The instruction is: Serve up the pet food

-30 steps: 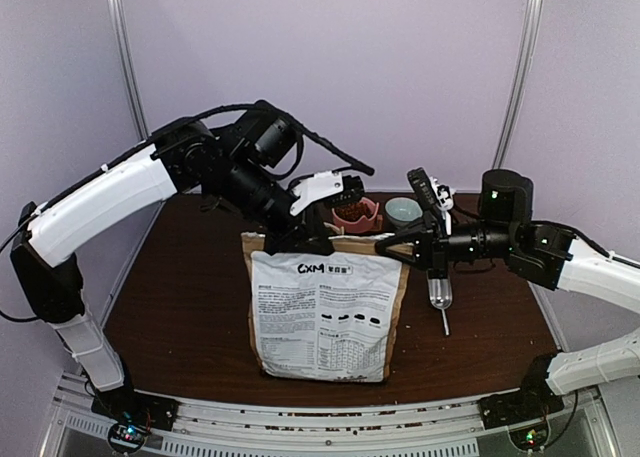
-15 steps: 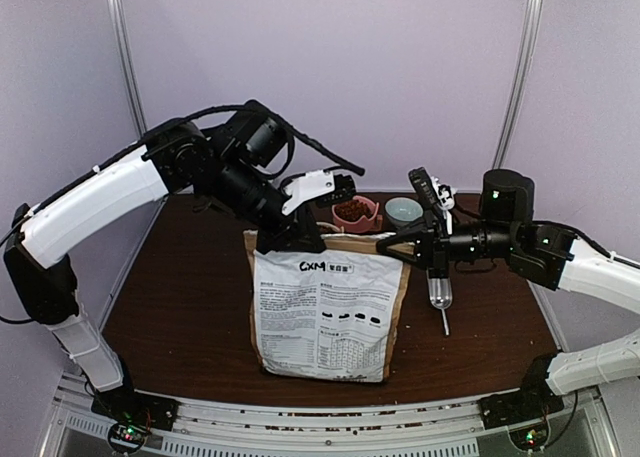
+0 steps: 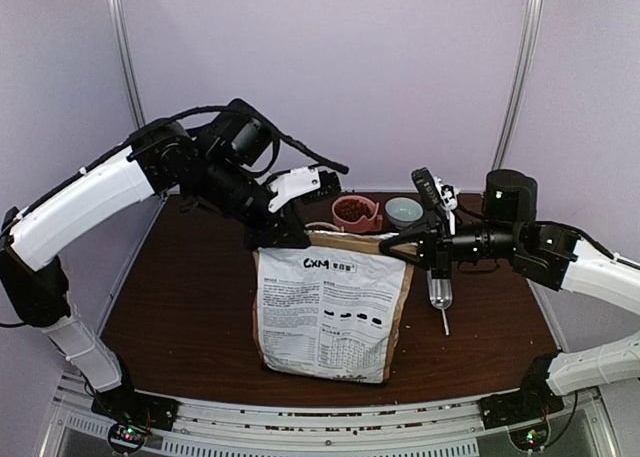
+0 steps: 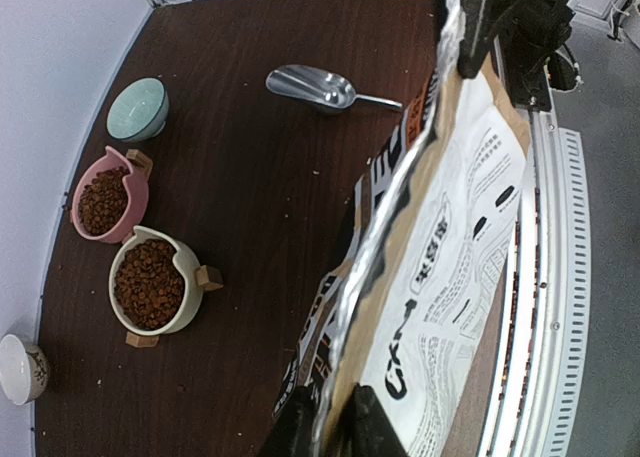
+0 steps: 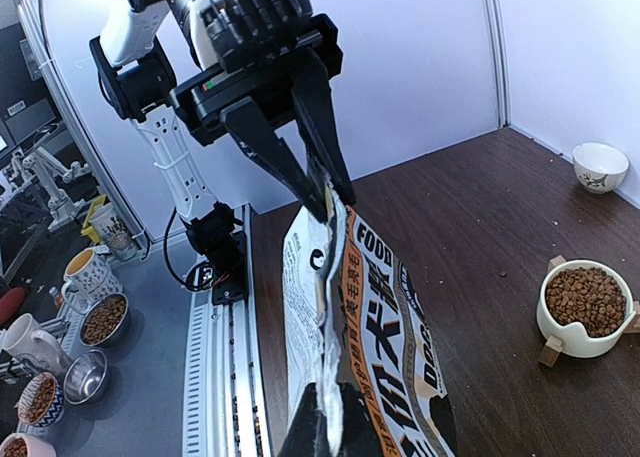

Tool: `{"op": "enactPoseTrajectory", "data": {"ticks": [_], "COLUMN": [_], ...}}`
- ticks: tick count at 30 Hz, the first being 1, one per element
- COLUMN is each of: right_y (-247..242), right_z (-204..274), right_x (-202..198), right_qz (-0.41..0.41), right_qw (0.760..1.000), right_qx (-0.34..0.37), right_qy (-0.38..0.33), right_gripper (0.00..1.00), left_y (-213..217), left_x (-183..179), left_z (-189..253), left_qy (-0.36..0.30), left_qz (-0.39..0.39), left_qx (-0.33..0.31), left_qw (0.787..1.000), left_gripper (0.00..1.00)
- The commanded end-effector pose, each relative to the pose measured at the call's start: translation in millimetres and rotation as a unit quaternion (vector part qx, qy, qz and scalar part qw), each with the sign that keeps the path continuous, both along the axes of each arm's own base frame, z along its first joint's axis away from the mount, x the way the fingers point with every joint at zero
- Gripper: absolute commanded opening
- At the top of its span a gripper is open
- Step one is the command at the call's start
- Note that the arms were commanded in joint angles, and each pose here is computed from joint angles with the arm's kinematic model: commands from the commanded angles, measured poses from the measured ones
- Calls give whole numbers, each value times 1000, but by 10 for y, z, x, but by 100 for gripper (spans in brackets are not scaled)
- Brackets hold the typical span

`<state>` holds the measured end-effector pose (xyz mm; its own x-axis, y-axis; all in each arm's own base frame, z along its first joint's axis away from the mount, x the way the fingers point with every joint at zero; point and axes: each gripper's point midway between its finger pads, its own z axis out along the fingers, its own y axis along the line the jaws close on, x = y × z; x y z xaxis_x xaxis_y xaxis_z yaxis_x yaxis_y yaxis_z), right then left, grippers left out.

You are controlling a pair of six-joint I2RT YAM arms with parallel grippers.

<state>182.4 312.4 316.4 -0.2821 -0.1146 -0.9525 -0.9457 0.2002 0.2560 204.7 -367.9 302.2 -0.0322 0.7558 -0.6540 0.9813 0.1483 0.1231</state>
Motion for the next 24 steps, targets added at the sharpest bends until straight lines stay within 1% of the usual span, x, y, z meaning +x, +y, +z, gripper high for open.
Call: {"op": "enactPoseTrajectory", "data": {"ticks": [1, 2, 3, 6, 7, 8, 10, 12, 14, 15, 21, 22, 24], "right_y": [-116, -117, -120, -132, -135, -134, -142, -142, -143, -144, -146, -149, -150], "right_z": [334, 336, 334, 343, 348, 346, 344, 339, 335, 336, 334, 329, 322], "right_x": [-54, -56, -55, -58, -62, -66, -60, -62, -59, -59, -51, -50, -46], "right_qz": [-7, -7, -8, -10, -10, -10, -11, -11, -12, -12, -14, -14, -15], "right_qw": [999, 999, 999, 998, 998, 998, 998, 998, 998, 998, 998, 998, 998], "right_qx": [36, 37, 37, 38, 38, 38, 38, 38, 38, 38, 37, 36, 36], "right_qy": [-40, -39, -40, -41, -41, -42, -41, -41, -41, -41, -41, -41, -39], "right_gripper": [0, 0, 0, 0, 0, 0, 0, 0, 0, 0, 0, 0, 0], "left_y": [371, 382, 394, 445, 470, 489, 531, 563, 594, 605, 714, 737, 765], "left_x": [226, 228, 230, 247, 265, 280, 305, 324, 335, 340, 406, 419, 430], "left_z": [-11, -16, -26, -42, -41, -42, -51, -71, -95, -99, -121, -109, -87], "left_qy": [-37, -37, -36, -37, -40, -43, -47, -51, -52, -52, -58, -60, -64], "left_qz": [63, 64, 65, 72, 78, 83, 91, 96, 100, 101, 120, 124, 129], "left_qx": [43, 44, 45, 49, 51, 51, 56, 62, 66, 67, 72, 71, 67], "left_qw": [996, 996, 996, 995, 995, 994, 993, 992, 991, 991, 988, 988, 987], "left_gripper": [8, 2, 0, 0, 1, 7, 13, 13, 7, 0, 0, 2, 8]}}
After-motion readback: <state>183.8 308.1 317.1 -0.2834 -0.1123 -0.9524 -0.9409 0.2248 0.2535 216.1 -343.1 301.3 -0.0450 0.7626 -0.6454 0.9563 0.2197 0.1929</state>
